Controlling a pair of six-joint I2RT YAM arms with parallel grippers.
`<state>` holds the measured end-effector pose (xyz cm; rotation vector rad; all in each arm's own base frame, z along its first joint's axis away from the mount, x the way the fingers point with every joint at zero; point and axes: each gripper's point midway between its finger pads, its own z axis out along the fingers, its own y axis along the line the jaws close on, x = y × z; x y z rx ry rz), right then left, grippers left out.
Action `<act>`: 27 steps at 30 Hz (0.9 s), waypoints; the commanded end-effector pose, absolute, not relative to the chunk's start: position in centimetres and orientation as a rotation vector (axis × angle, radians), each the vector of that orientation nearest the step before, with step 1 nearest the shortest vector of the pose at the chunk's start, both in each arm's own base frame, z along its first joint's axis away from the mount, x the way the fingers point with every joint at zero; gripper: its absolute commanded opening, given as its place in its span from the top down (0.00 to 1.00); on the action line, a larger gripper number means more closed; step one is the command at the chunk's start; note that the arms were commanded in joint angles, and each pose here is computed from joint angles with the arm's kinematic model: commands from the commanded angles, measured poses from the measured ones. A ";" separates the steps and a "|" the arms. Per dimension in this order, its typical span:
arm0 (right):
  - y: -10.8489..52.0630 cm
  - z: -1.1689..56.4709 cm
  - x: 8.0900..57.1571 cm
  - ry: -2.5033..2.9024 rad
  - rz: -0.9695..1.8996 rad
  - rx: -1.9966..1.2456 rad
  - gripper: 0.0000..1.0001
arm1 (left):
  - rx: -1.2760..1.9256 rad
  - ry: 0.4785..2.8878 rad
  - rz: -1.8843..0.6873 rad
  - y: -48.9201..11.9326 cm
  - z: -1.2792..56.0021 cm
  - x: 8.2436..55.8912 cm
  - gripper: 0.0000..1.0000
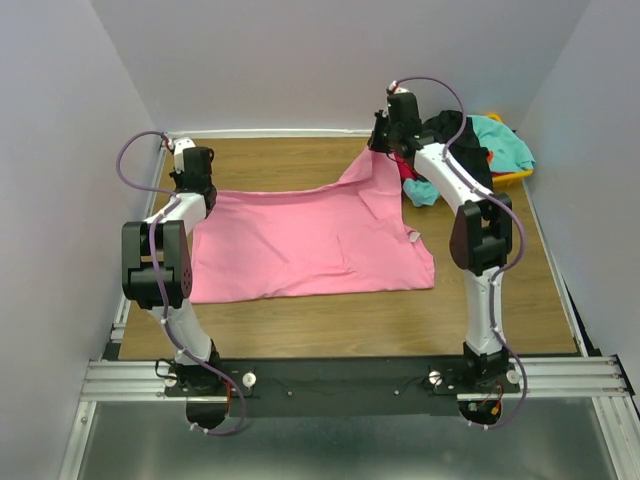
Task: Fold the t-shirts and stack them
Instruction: Fold the tshirt
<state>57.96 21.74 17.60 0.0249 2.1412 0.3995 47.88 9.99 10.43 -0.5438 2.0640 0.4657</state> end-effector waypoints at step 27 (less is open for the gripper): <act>24.0 15.4 64.7 2.012 0.323 -0.315 0.92 | -0.581 2.075 0.564 12.1 9.3 47.1 1.00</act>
